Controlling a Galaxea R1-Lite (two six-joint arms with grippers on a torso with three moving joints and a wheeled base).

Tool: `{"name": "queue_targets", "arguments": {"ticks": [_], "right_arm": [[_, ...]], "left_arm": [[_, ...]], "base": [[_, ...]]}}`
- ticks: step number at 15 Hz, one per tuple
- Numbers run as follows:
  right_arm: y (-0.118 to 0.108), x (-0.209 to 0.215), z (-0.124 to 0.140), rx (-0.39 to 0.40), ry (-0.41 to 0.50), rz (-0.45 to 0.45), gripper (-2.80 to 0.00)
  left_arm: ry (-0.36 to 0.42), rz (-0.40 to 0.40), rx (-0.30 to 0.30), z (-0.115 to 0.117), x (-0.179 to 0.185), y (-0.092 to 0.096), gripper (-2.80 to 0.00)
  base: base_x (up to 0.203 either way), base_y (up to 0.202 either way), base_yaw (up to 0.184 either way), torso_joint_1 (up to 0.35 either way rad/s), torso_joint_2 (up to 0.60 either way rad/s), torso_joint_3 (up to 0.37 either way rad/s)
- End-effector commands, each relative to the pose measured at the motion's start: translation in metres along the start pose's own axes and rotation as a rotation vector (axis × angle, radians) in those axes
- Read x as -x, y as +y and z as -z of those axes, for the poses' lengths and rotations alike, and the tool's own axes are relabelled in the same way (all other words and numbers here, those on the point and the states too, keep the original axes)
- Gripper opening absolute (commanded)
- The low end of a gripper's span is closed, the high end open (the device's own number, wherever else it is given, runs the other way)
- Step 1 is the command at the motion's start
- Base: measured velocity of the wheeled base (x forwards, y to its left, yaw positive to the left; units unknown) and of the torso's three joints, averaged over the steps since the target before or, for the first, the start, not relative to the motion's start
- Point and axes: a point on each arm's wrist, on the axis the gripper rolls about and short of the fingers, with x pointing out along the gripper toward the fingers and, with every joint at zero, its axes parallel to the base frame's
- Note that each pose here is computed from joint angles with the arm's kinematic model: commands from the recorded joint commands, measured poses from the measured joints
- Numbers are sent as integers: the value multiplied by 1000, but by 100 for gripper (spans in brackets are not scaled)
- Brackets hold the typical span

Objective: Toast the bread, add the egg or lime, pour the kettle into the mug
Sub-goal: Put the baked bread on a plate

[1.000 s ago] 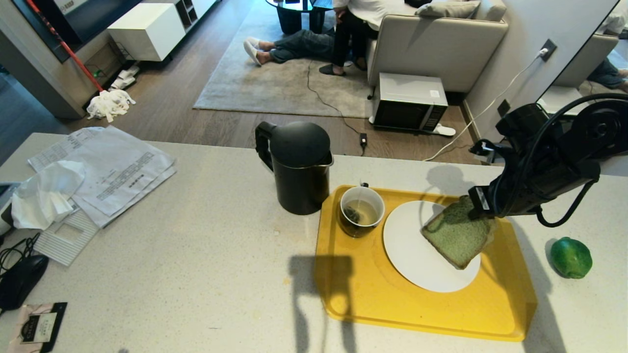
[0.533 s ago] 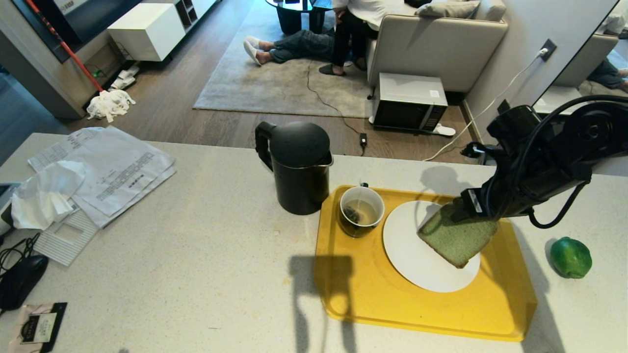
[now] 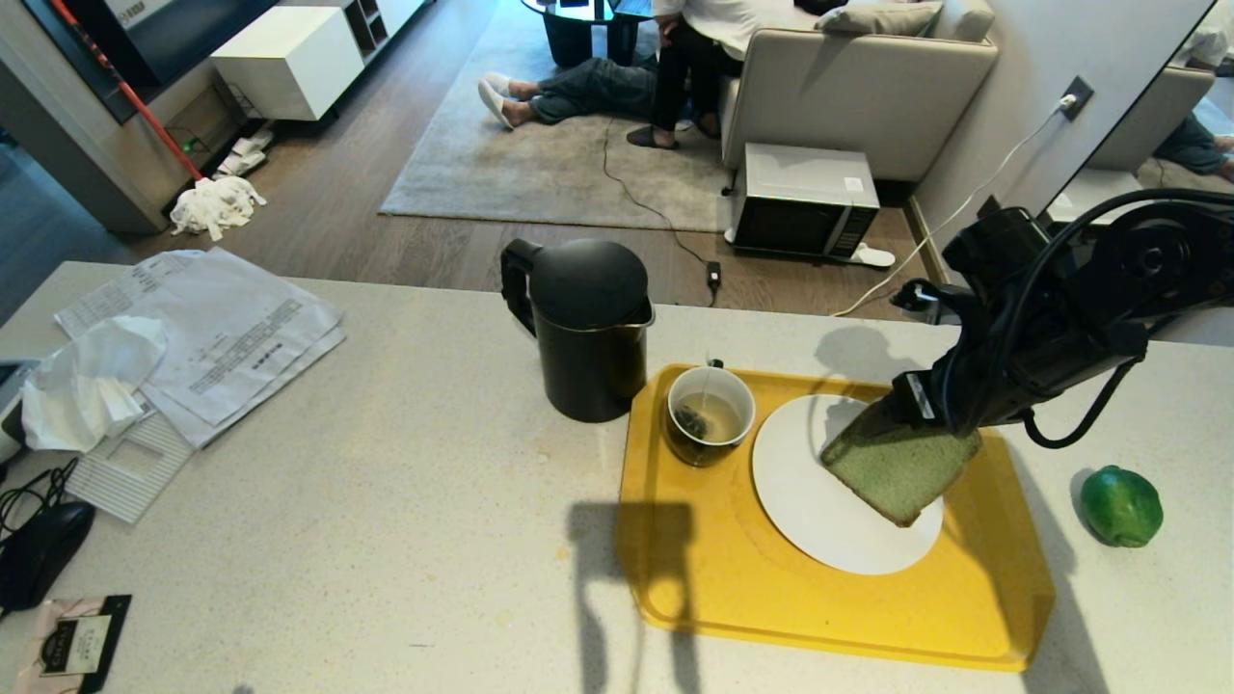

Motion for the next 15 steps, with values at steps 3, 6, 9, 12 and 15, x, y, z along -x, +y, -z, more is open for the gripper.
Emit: {"name": "queue_targets", "arguments": {"ticks": [3,6,9,12,15], "right_arm": [[0,-2,-4,43,-32,4,0],[1,-4,-8,63,-70,4,0],[1,-9,-13,115,-105,11,0],[1,-12,-17,124,-134,35,0],[1,-16,-19,168,-153,37,0]], "left_arm": [[0,0,0,0,0,0,-280],[1,0,0,0,0,0,-280],[1,0,0,0,0,0,-280],[1,0,0,0,0,0,-280],[1,0,0,0,0,0,-280]], "base": [[0,0,0,0,0,0],[0,0,0,0,0,0],[0,0,0,0,0,0],[0,0,0,0,0,0],[0,0,0,0,0,0]]}}
